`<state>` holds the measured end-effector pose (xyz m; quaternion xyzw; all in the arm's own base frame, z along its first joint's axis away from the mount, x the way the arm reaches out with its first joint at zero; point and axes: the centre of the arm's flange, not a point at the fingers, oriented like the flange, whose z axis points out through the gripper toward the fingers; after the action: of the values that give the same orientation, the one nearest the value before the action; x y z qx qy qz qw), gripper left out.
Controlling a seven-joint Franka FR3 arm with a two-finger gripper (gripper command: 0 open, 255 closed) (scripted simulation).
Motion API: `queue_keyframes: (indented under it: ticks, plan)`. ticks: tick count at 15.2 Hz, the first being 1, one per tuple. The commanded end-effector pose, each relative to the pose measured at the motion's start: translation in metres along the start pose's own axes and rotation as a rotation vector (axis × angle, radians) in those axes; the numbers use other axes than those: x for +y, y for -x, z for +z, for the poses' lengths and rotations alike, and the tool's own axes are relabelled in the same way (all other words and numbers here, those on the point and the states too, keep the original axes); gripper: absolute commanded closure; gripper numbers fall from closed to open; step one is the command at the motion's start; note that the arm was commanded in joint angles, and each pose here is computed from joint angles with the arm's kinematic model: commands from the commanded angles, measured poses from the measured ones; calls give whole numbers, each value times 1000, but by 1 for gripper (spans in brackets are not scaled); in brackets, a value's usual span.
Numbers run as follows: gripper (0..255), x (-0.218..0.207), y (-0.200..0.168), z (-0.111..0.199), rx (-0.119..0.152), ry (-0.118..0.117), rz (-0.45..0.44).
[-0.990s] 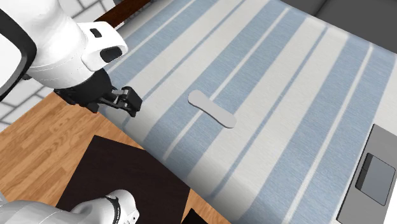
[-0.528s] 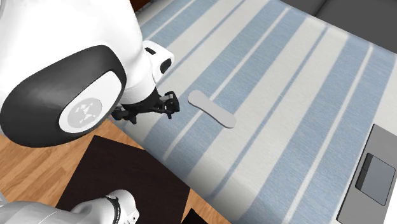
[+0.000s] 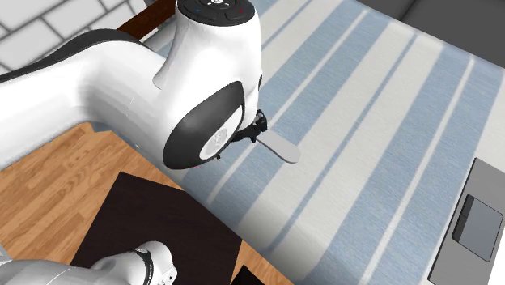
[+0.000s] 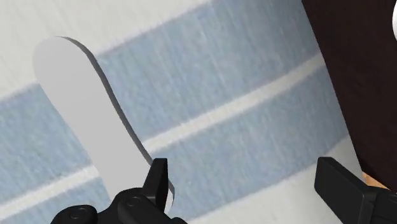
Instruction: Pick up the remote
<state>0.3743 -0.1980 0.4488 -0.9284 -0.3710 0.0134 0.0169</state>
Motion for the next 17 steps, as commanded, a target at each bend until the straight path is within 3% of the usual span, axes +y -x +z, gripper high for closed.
queue_keyframes:
  ticks: [1,9,17]
  plan:
    - [0,25,-1,19,0,7,-83]
    - [0,114,-19,68,11,21,-386]
    - [0,117,-20,109,11,22,-393]
